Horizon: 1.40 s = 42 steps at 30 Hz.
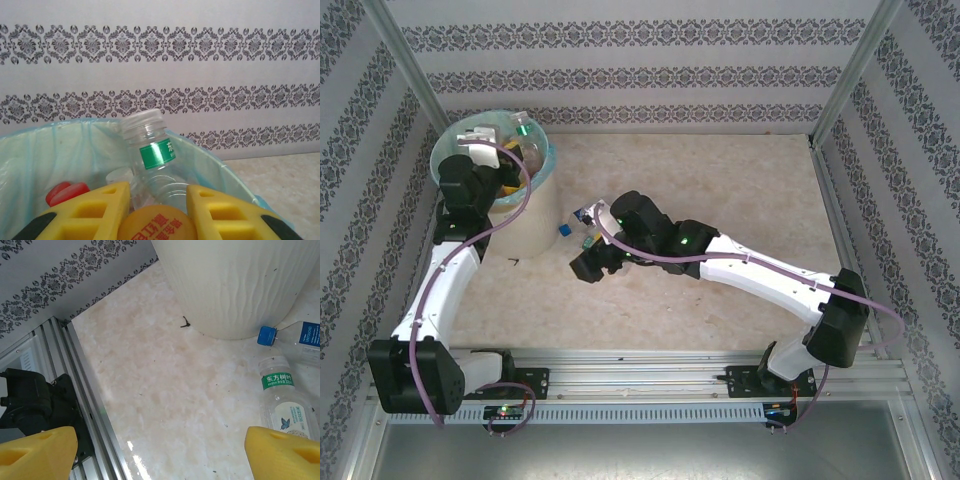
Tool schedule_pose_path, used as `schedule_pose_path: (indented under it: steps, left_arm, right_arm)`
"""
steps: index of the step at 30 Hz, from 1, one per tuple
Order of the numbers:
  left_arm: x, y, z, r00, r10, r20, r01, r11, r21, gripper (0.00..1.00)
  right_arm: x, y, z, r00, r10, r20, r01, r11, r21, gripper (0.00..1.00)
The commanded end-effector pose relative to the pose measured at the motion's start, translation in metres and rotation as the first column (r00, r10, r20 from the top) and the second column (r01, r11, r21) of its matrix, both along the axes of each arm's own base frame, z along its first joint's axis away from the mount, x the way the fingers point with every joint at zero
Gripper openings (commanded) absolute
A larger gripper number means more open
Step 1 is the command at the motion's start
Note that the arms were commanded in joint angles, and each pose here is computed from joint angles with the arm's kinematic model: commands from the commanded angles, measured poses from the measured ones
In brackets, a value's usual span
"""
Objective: Put the plastic bottles in the bin
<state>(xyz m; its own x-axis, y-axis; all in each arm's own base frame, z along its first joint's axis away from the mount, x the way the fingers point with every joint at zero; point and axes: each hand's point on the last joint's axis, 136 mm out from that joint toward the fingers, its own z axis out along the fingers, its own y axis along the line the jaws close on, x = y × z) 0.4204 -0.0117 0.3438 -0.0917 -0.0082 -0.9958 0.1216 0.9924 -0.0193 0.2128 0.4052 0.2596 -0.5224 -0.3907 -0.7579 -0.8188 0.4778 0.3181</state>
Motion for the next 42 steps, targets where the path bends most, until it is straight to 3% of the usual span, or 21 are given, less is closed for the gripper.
schedule_pose_path:
  steps: [1,5,10,11,15,17,19,23,30,33,38,42]
  left_arm:
    - [-0.021,-0.003,-0.139,0.902,0.000,-0.432,0.023,0.999,0.049,0.00]
    - [-0.020,0.003,-0.153,0.861,0.037,-0.507,-0.016,0.999,0.045,0.00]
    - [-0.010,-0.005,-0.123,0.872,-0.005,-0.490,-0.016,0.999,-0.040,0.04]
    - [-0.008,-0.005,-0.112,0.876,-0.004,-0.483,-0.028,0.998,-0.060,0.12]
    - [-0.011,-0.005,-0.069,0.900,0.004,-0.435,-0.059,0.992,-0.113,0.71]
    - [-0.015,-0.001,-0.044,0.922,0.030,-0.385,-0.085,0.988,-0.126,0.83]
    - [-0.021,0.005,-0.019,0.941,0.067,-0.331,-0.114,0.986,-0.125,0.84]
    - [-0.036,0.024,0.021,0.953,0.170,-0.250,-0.202,0.973,-0.108,0.81]
    - [-0.050,0.027,0.050,0.962,0.182,-0.205,-0.209,0.970,-0.122,0.73]
    - [-0.046,0.024,0.047,0.963,0.159,-0.219,-0.190,0.973,-0.129,0.48]
    - [-0.026,0.004,0.020,0.949,0.040,-0.314,-0.101,0.979,-0.179,0.16]
    - [-0.013,-0.008,-0.010,0.918,-0.029,-0.396,-0.063,0.974,-0.218,0.04]
  right_arm:
    - [-0.001,0.006,0.009,1.000,-0.003,0.013,0.003,1.000,0.015,0.87]
    - [-0.001,0.007,0.009,1.000,-0.001,0.013,0.001,1.000,0.013,0.87]
    - [0.000,0.007,0.010,1.000,-0.003,0.019,0.003,1.000,0.011,0.87]
    - [0.000,0.006,0.011,1.000,-0.003,0.020,0.003,1.000,0.010,0.87]
    - [0.001,0.006,0.014,1.000,-0.012,0.027,0.011,1.000,0.011,0.87]
    - [0.001,0.006,0.015,0.999,-0.011,0.030,0.010,1.000,0.015,0.87]
    - [0.002,0.006,0.016,0.999,-0.010,0.031,0.009,1.000,0.014,0.87]
    - [0.000,0.008,0.015,1.000,-0.001,0.028,0.001,1.000,0.013,0.87]
    - [-0.001,0.010,0.015,1.000,0.007,0.026,-0.008,1.000,0.010,0.86]
    - [-0.001,0.011,0.014,1.000,0.007,0.028,-0.007,1.000,0.008,0.86]
    - [0.001,0.012,0.011,1.000,0.005,0.028,-0.005,1.000,0.002,0.86]
    - [0.001,0.012,0.009,1.000,0.001,0.022,-0.001,1.000,-0.002,0.86]
